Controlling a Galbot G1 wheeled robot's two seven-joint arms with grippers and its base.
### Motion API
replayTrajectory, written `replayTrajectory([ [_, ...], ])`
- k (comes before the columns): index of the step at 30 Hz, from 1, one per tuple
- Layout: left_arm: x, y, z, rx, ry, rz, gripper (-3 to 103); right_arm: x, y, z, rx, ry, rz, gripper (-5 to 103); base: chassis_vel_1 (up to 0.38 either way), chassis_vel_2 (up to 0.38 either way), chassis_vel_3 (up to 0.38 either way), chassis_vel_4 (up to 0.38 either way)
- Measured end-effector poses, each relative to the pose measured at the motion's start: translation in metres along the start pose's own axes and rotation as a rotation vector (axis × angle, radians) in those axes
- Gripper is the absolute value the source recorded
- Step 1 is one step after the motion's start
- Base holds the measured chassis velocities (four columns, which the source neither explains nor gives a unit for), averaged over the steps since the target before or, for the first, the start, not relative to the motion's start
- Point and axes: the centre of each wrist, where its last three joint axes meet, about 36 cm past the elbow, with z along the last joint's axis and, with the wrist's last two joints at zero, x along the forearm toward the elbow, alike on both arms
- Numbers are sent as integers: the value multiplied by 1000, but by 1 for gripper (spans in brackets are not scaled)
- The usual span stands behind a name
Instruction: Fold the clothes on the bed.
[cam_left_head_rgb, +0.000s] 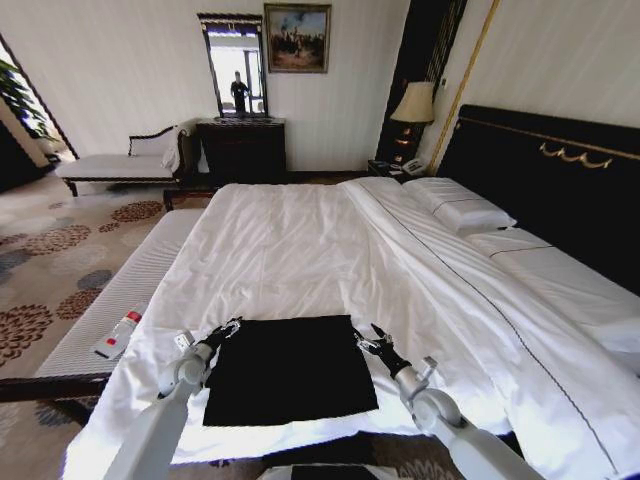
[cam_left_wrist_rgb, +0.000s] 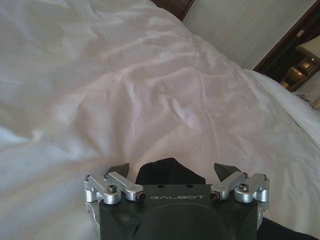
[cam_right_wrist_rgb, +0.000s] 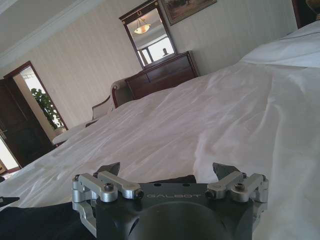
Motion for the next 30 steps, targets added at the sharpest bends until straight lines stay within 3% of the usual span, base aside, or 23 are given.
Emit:
replayTrajectory([
  [3, 2, -1, 2, 9, 0, 12, 81, -9, -2, -2, 7, -6, 13, 100, 0, 0, 0, 0],
  [6, 3, 0, 2, 9, 0, 13, 75, -15, -5, -3, 11, -8, 24, 100, 0, 0, 0, 0],
  [10, 5, 1, 2, 12, 1, 13, 58, -23, -11, -5, 17, -12, 44, 100, 0, 0, 0, 0],
  [12, 6, 2, 2, 15, 1, 10, 47, -30, -15, -9, 3, -9, 65, 100, 0, 0, 0, 0],
  [14, 6, 3, 2, 15, 1, 9, 47, -33, -16, -10, -11, -4, 77, 100, 0, 0, 0, 0],
  [17, 7, 5, 2, 15, 3, 4, 32, -41, -21, -14, -48, 15, 120, 100, 0, 0, 0, 0],
  [18, 7, 5, 2, 16, 3, 3, 26, -43, -24, -15, -49, 20, 128, 100, 0, 0, 0, 0],
  [20, 7, 6, 1, 17, 1, 2, 26, -45, -26, -14, -47, 23, 133, 100, 0, 0, 0, 0],
  [23, 8, 8, -2, 26, -5, -1, 10, -50, -32, -12, -41, 35, 140, 100, 0, 0, 0, 0],
  [25, 8, 9, -2, 27, -7, -2, 10, -52, -34, -11, -37, 38, 140, 100, 0, 0, 0, 0],
  [26, 7, 9, -3, 28, -9, -5, 2, -53, -37, -9, -30, 42, 138, 100, 0, 0, 0, 0],
  [30, 8, 11, -6, 32, -16, -8, 1, -58, -46, -7, -16, 52, 138, 100, 0, 0, 0, 0],
])
